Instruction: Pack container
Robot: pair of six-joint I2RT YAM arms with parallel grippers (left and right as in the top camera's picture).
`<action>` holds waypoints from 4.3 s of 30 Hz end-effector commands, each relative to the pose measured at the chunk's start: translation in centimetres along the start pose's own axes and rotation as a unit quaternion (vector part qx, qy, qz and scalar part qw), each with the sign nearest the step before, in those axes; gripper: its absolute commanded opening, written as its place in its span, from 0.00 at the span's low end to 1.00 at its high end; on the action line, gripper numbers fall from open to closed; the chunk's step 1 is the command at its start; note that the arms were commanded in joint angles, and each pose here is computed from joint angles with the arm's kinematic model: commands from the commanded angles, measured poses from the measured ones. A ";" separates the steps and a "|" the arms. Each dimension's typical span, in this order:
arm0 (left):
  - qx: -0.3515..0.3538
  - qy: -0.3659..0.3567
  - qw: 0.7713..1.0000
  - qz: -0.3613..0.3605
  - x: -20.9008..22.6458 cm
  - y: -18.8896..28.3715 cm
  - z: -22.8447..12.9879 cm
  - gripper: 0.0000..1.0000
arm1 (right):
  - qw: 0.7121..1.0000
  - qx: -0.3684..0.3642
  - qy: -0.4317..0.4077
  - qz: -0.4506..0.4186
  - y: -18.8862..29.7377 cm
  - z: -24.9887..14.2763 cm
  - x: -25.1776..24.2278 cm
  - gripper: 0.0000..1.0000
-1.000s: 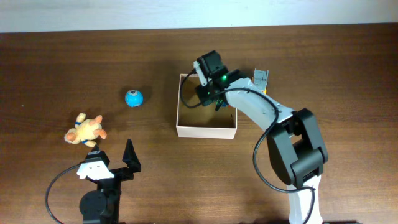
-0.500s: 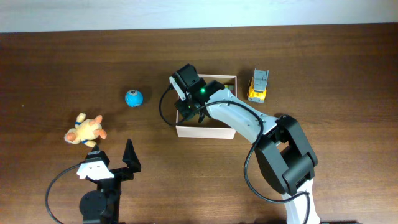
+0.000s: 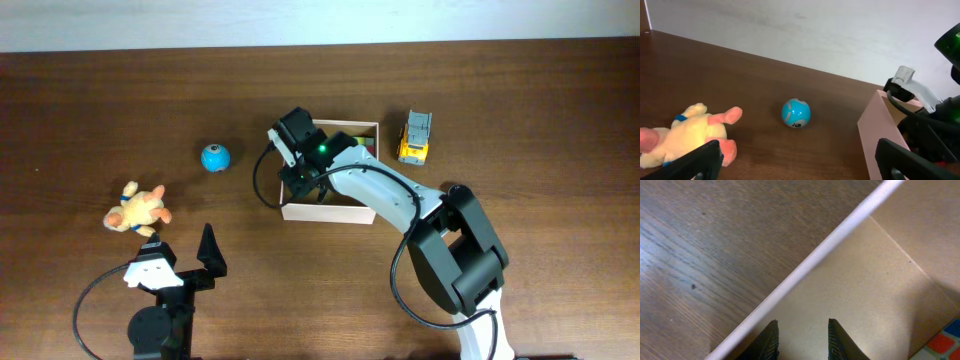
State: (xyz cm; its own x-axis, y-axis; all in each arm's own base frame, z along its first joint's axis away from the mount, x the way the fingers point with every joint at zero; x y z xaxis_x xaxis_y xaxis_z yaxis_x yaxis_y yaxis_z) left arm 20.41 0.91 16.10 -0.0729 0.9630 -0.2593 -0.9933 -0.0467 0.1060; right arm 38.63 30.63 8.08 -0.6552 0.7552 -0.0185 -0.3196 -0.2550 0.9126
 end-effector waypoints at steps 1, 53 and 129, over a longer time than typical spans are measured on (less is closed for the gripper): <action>-0.002 -0.008 1.000 -0.004 0.0 0.0 -0.1 0.99 | 1.000 -0.007 0.016 0.011 0.2 0.6 1.3 0.27; -0.002 -0.008 1.000 -0.004 0.0 0.0 -0.1 0.99 | 0.994 0.079 0.060 0.034 0.5 -3.1 0.0 0.27; -0.002 -0.008 1.000 -0.004 0.0 0.0 -0.1 0.99 | 0.937 -0.022 -0.346 -0.039 17.7 -1.0 -23.5 0.99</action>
State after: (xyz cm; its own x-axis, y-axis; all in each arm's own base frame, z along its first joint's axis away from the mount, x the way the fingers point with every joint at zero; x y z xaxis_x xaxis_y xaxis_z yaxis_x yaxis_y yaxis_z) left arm 20.41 0.91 16.10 -0.0729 0.9630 -0.2593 -0.9933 -0.0467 0.1060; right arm 47.69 8.43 23.96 -0.0892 0.9901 0.1085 -0.3909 -0.1350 0.9105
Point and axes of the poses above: each gripper's point midway between its finger pads, its own y axis back along the fingers, its own x axis along the line the jaws close on, z = x × y, the point moved 4 cm from there along y, back along the fingers, and after that the axes turned 1 degree about y, right-handed, at the moved point
